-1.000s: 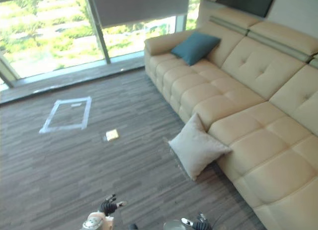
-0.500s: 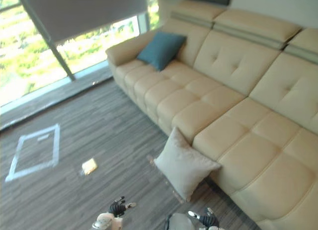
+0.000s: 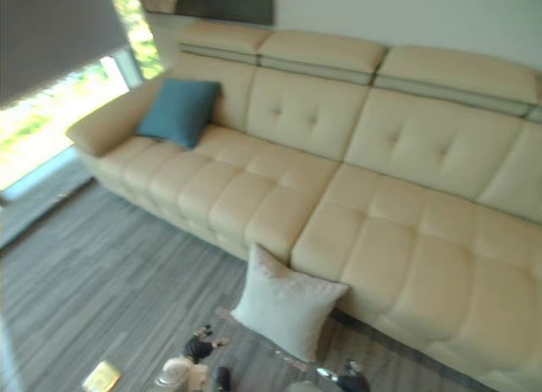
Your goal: Pick up cushions and gather them together orderly.
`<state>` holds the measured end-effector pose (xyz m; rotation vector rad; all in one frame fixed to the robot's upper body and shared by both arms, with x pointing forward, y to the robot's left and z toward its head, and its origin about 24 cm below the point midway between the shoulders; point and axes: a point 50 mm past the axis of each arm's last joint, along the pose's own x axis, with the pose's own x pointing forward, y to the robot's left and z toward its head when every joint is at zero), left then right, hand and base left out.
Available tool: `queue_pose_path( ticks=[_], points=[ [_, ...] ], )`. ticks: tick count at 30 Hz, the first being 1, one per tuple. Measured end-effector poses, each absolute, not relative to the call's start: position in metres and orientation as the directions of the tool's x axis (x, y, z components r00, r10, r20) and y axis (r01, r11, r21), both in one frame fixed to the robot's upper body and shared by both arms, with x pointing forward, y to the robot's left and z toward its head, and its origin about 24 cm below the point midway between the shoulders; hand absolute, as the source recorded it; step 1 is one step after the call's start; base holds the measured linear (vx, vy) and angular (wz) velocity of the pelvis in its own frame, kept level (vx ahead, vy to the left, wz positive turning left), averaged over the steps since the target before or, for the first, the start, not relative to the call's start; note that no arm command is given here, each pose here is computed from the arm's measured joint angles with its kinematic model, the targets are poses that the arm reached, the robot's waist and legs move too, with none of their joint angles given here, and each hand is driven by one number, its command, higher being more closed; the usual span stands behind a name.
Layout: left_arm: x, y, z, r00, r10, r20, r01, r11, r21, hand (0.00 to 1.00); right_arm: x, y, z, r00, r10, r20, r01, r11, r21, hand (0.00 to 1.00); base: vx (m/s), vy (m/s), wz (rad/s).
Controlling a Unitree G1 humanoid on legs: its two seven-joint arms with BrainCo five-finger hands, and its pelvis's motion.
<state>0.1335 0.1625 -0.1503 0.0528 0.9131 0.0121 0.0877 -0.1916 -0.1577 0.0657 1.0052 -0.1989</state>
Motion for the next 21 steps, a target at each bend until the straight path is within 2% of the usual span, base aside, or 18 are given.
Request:
queue_pose_path(
  ticks=[4, 9, 11, 15, 21],
  points=[
    [0.128, 0.166, -0.154, 0.58, 0.035, -0.814, 0.046, 0.996, 0.075, 0.0, 0.102, -0.195, -0.154, 0.549, -0.134, -0.825, 0.178, 0.983, -0.042, 0.0, 0.15, 0.182, -0.91],
    [0.128, 0.168, -0.155, 0.568, 0.045, -0.822, 0.066, 0.993, 0.1, 0.0, 0.119, -0.19, -0.15, 0.593, -0.119, -0.797, 0.171, 0.985, -0.02, 0.0, 0.1, -0.026, -0.48],
    [0.127, 0.151, -0.156, 0.559, 0.002, -0.829, 0.084, 0.995, 0.059, 0.0, 0.125, -0.193, -0.147, 0.611, -0.12, -0.782, 0.167, 0.986, -0.021, 0.0, 0.12, -0.124, -0.53],
    [0.125, 0.14, -0.157, 0.555, -0.024, -0.832, 0.092, 0.995, 0.032, 0.0, 0.123, -0.198, -0.148, 0.602, -0.139, -0.786, 0.195, 0.981, -0.024, 0.0, 0.09, -0.102, -0.08],
    [0.135, 0.145, -0.153, 0.585, -0.026, -0.811, 0.094, 0.995, 0.036, 0.0, 0.122, -0.197, -0.148, 0.598, -0.145, -0.788, 0.218, 0.976, -0.014, 0.0, 0.02, -0.094, -0.3]
  ],
)
